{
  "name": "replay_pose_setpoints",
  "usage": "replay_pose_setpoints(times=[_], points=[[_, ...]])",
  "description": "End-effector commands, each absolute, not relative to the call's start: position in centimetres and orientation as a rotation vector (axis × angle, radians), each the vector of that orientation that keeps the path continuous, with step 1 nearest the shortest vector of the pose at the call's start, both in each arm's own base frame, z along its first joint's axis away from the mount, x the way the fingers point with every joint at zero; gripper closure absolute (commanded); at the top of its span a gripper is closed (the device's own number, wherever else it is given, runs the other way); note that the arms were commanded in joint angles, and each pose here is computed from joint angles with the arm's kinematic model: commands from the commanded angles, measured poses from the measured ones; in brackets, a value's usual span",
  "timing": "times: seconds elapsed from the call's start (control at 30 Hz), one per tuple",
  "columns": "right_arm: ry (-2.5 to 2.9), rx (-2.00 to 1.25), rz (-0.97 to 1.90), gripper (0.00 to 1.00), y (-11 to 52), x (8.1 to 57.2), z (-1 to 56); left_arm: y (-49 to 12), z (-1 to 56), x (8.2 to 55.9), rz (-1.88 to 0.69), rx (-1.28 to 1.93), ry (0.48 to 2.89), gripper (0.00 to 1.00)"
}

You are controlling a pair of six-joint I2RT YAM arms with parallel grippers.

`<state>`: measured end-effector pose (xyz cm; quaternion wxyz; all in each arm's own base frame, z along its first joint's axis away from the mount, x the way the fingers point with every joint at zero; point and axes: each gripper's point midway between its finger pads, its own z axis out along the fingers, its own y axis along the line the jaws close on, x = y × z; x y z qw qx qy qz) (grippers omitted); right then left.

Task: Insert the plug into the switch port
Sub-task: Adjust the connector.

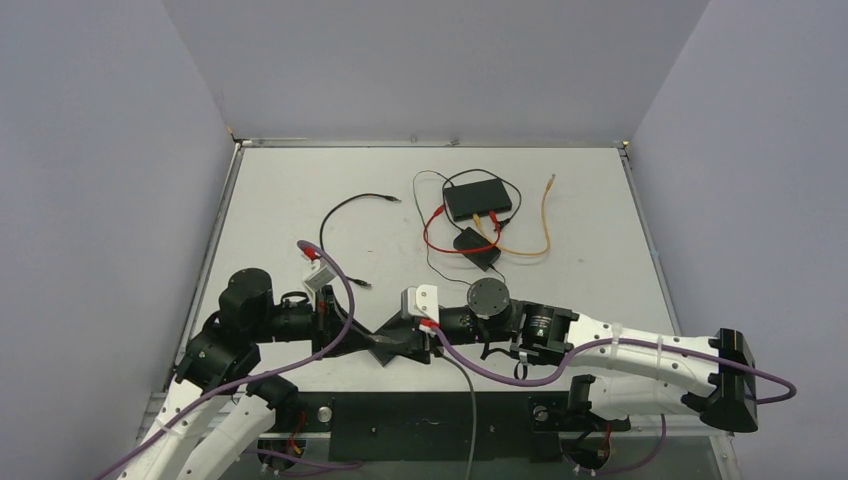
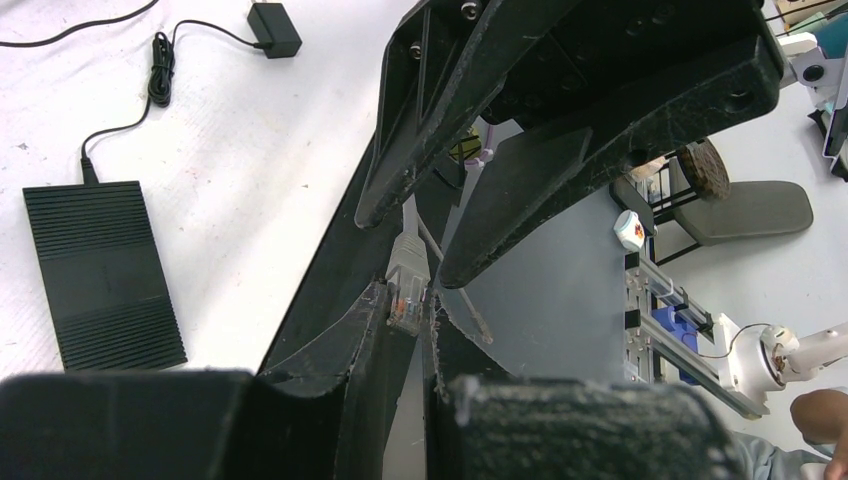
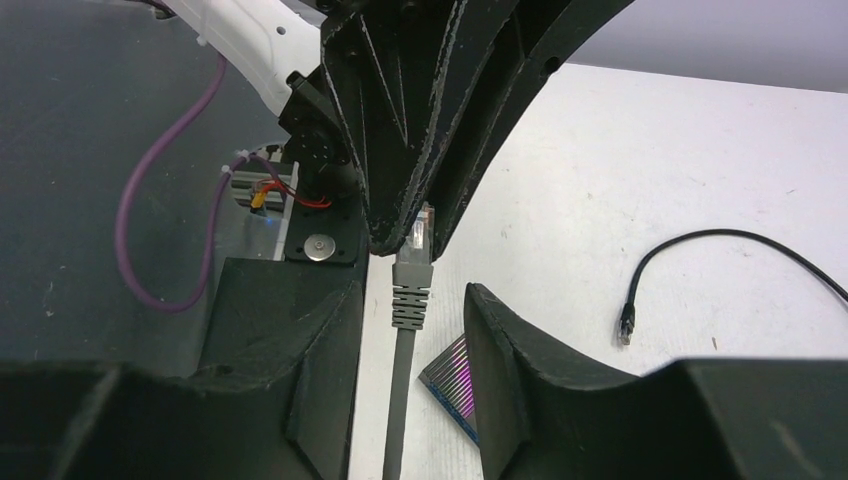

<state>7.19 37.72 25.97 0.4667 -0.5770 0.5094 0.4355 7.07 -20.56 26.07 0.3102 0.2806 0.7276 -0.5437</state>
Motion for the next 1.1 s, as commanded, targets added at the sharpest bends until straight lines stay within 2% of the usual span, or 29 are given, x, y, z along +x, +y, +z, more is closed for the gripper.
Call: replay_pose_setpoints(times=[0.0, 0.17, 0.33, 0.6, 0.8, 0.87, 0.9, 1.0, 1.07], points=[[1.188, -1.335, 1.084, 0.63, 38.62, 8.0, 29.34, -20.44, 28.16, 6.71, -1.416, 0.786, 1.83, 1.0], [1.194, -1.339, 1.092, 0.66, 38.85, 7.94, 29.28, -20.4, 28.26, 6.54, -1.415, 0.793, 1.823, 1.0], [1.192, -1.348, 1.1, 0.77, 38.97, 7.8, 29.18, -20.38, 28.23, 6.51, -1.409, 0.795, 1.822, 1.0], [1.202, -1.372, 1.118, 0.78, 39.19, 7.42, 28.67, -20.32, 28.21, 6.47, -1.402, 0.796, 1.822, 1.0], [1.202, -1.383, 1.121, 0.84, 39.23, 7.31, 28.53, -20.27, 28.27, 6.45, -1.397, 0.796, 1.822, 1.0], [1.203, -1.386, 1.12, 0.91, 39.22, 7.32, 28.47, -20.27, 28.26, 6.46, -1.396, 0.797, 1.822, 1.0], [1.201, -1.388, 1.12, 0.99, 39.22, 7.28, 28.48, -20.28, 28.25, 6.5, -1.394, 0.797, 1.821, 1.0], [1.199, -1.392, 1.118, 1.0, 39.18, 7.22, 28.4, -20.28, 28.13, 6.72, -1.387, 0.783, 1.832, 1.0], [1.2, -1.388, 1.114, 1.0, 39.11, 7.3, 28.41, -20.26, 28.07, 6.95, -1.379, 0.768, 1.842, 0.9]])
